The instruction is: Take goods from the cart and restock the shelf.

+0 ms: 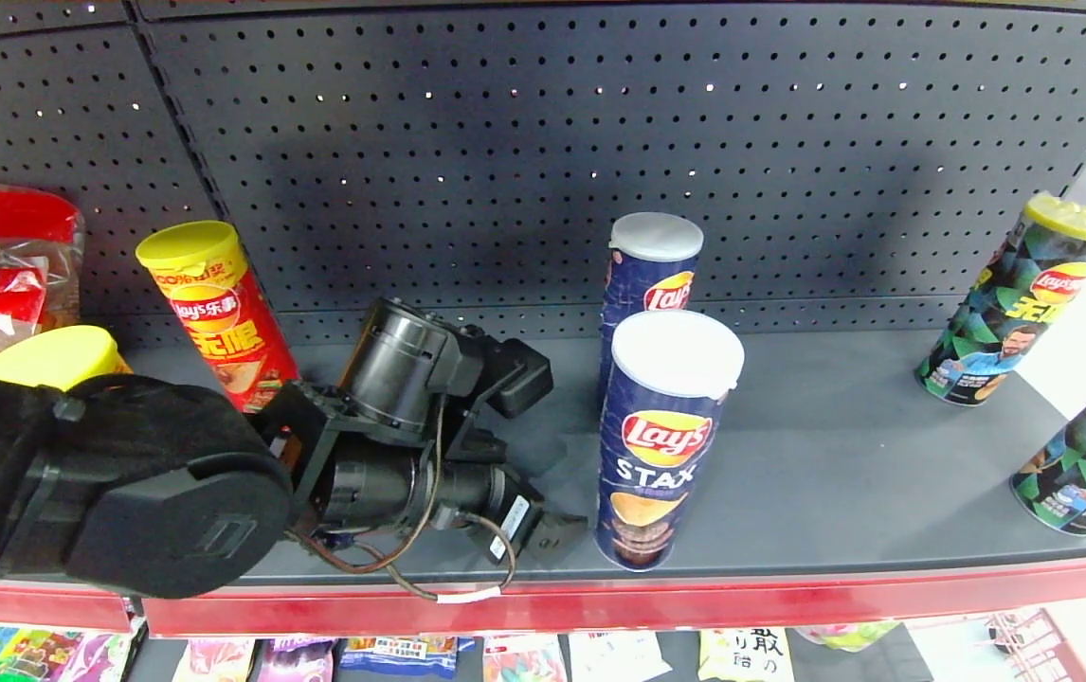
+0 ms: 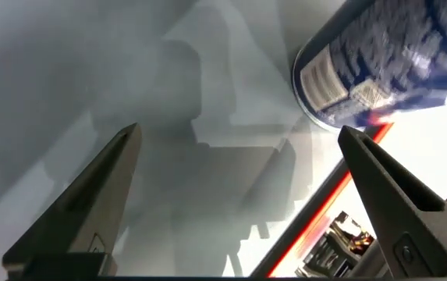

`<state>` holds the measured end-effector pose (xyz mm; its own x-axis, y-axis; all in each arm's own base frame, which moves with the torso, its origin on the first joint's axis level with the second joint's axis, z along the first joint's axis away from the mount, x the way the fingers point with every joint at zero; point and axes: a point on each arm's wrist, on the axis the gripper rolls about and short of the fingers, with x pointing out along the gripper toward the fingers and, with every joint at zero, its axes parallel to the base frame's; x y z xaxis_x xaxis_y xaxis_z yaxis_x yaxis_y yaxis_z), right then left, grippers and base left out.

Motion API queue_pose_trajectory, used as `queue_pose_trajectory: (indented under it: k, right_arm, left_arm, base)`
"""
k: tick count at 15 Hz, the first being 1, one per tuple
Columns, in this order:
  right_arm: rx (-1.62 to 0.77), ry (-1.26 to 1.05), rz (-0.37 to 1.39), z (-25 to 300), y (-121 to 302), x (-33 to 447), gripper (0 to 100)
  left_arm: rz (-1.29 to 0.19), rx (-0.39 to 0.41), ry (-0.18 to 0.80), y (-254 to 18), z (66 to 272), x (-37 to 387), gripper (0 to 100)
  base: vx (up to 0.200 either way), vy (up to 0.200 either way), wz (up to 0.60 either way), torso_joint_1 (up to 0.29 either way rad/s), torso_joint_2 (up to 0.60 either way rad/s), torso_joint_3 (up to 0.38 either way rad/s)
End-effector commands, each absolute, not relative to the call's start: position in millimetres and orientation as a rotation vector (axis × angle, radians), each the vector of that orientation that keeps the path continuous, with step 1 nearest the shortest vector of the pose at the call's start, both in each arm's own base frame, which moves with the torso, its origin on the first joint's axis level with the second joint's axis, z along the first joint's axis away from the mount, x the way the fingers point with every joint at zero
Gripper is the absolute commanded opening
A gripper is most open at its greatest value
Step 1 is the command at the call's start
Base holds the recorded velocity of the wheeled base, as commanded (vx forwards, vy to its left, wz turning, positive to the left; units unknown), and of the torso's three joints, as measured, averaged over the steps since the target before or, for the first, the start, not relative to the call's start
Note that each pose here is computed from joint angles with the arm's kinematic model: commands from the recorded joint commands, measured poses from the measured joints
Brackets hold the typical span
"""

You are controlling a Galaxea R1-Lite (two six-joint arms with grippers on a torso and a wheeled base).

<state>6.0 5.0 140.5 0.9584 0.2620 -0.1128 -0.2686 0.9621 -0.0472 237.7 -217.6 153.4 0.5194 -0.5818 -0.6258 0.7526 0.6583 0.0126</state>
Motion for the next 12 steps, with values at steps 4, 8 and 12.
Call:
queue_pose_trajectory:
  k: [4, 8, 12]
  right_arm:
    - [-0.063, 0.107, 0.269, 140.6, 5.0, 6.2, 100]
    - [-0.061, 0.109, 0.269, 140.2, 5.0, 6.2, 100]
    - [-0.054, 0.108, 0.267, 140.6, 5.0, 6.2, 100]
  left_arm:
    - [-0.830, 0.304, 0.633, -225.0, 150.7, 237.2, 100]
    - [-0.829, 0.306, 0.632, -225.6, 150.5, 237.9, 100]
    - [-0.831, 0.303, 0.623, -229.5, 151.5, 241.3, 100]
  base:
    - [0.000, 0.000, 0.00, 0.000, 0.00, 0.000]
    - [0.000, 0.000, 0.00, 0.000, 0.00, 0.000]
    - [0.000, 0.000, 0.00, 0.000, 0.00, 0.000]
